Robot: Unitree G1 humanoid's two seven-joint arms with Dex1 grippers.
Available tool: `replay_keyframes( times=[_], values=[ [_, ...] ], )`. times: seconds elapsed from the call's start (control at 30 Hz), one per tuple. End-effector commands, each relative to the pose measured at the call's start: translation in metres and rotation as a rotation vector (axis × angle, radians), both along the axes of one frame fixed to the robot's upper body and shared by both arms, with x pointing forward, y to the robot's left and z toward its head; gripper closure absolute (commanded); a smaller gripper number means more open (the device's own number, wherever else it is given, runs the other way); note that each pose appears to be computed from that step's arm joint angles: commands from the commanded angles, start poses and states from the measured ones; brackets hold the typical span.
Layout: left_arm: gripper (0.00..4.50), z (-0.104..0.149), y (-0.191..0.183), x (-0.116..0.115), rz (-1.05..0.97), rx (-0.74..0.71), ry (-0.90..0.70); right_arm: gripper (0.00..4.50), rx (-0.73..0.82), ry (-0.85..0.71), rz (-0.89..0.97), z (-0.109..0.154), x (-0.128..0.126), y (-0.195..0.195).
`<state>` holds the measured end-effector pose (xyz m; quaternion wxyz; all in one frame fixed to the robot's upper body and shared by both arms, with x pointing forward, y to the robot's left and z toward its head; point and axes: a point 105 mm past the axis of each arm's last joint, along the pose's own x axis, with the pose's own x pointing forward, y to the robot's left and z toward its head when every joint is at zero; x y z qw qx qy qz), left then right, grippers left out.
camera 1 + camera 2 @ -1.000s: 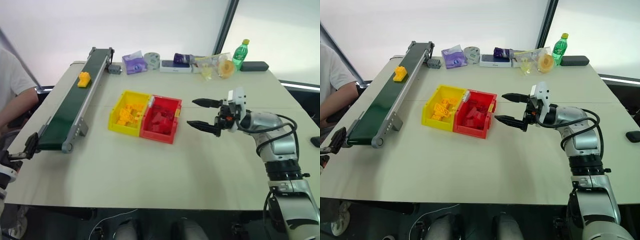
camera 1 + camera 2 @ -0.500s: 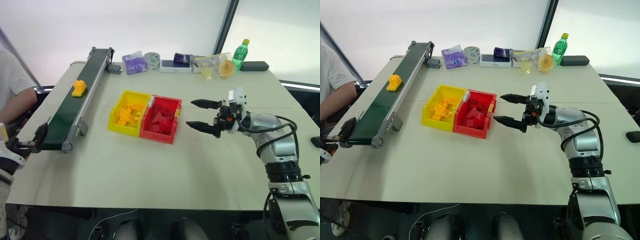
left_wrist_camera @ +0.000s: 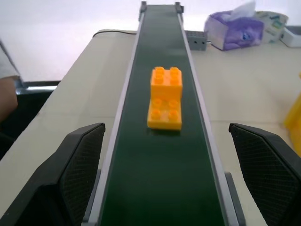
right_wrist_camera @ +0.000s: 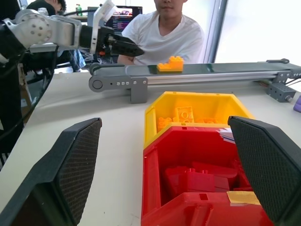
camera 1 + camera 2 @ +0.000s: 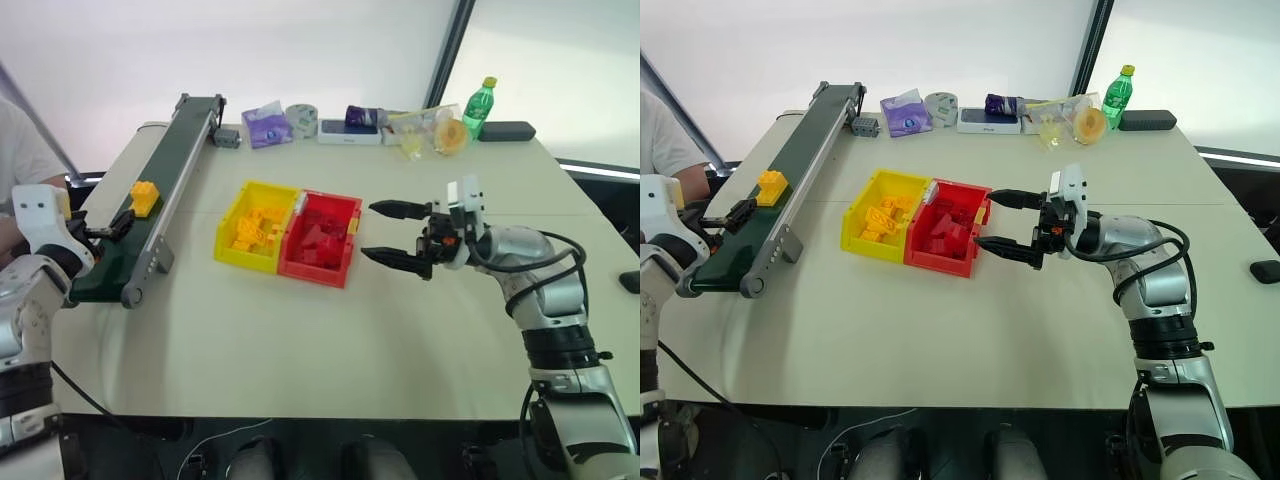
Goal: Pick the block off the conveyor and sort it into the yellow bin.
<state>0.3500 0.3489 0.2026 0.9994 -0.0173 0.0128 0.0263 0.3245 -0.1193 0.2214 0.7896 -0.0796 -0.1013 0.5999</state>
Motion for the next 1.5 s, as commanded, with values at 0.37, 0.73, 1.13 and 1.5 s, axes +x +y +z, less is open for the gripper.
replay_keyframes(
  times=[0.37,0.73,1.13,1.5],
  values=[
    [0.04,-0.024,0.002,0.018,-0.106,0.079,0.17,0.0,0.013,-0.053,-0.032,0.009,-0.002,-0.006],
    [2.35,-0.022,-0.002,0.019,-0.124,0.08,0.143,0.0,0.007,-0.063,-0.051,0.009,-0.001,-0.01],
    [3.17,0.017,-0.038,0.002,-0.237,0.067,-0.015,0.0,0.009,-0.067,-0.061,0.01,0.003,-0.011],
    [3.17,0.029,-0.13,0.046,-0.372,0.065,-0.076,0.0,0.014,-0.069,-0.065,0.008,0.002,-0.009]
  ],
)
